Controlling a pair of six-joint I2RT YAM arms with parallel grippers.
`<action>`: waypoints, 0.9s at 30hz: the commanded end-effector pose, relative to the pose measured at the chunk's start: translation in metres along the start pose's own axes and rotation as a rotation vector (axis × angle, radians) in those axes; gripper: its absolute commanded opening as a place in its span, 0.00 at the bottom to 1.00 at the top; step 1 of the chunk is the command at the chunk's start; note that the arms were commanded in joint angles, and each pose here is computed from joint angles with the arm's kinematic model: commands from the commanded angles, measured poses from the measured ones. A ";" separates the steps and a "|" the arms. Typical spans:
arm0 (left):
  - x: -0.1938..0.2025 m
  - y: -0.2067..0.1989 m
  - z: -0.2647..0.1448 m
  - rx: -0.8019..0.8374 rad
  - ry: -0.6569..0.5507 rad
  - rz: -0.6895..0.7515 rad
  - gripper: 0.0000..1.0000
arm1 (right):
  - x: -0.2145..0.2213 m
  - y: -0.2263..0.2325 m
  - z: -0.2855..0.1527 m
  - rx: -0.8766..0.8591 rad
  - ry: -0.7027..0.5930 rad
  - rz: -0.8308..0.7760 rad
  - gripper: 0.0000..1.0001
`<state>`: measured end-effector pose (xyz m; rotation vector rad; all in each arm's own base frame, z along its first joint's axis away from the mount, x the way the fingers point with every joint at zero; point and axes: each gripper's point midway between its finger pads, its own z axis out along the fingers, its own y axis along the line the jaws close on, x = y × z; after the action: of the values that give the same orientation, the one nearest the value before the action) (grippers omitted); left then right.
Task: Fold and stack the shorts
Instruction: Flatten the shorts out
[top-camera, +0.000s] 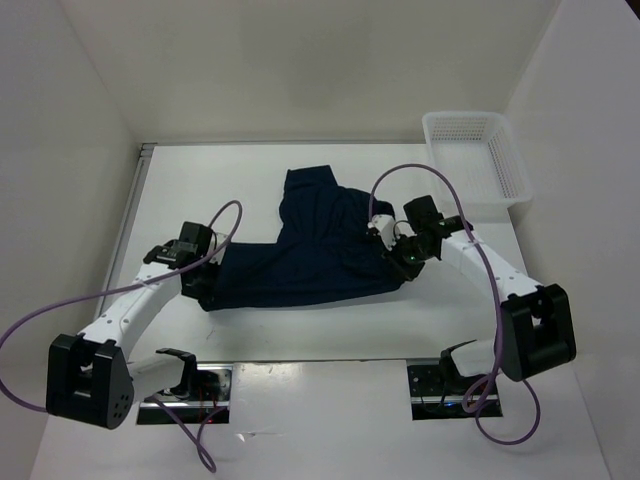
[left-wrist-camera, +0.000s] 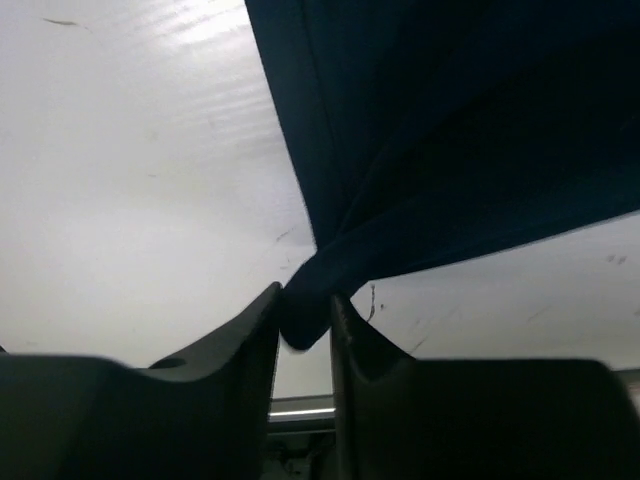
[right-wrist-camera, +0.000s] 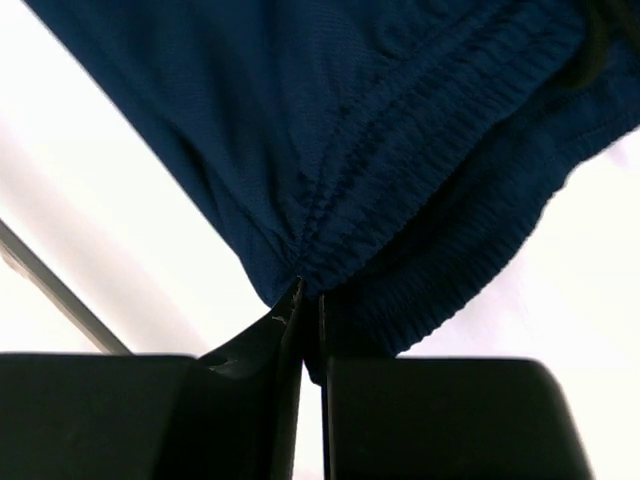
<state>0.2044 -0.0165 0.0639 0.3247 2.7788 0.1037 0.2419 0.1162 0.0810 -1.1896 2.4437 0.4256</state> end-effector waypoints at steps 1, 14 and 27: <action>0.026 -0.010 -0.004 0.054 0.081 0.009 0.35 | 0.028 0.012 -0.009 -0.034 0.080 -0.093 0.11; -0.129 0.005 -0.004 0.100 -0.246 -0.061 0.64 | 0.036 0.002 -0.009 0.019 0.122 -0.171 0.47; -0.105 -0.023 0.060 0.180 0.003 -0.023 0.40 | 0.046 -0.012 0.001 0.122 0.118 -0.144 0.35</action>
<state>0.3194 -0.0532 0.0402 0.3107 2.7928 -0.1061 0.2139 0.0744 0.0510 -1.3914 2.4810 0.2027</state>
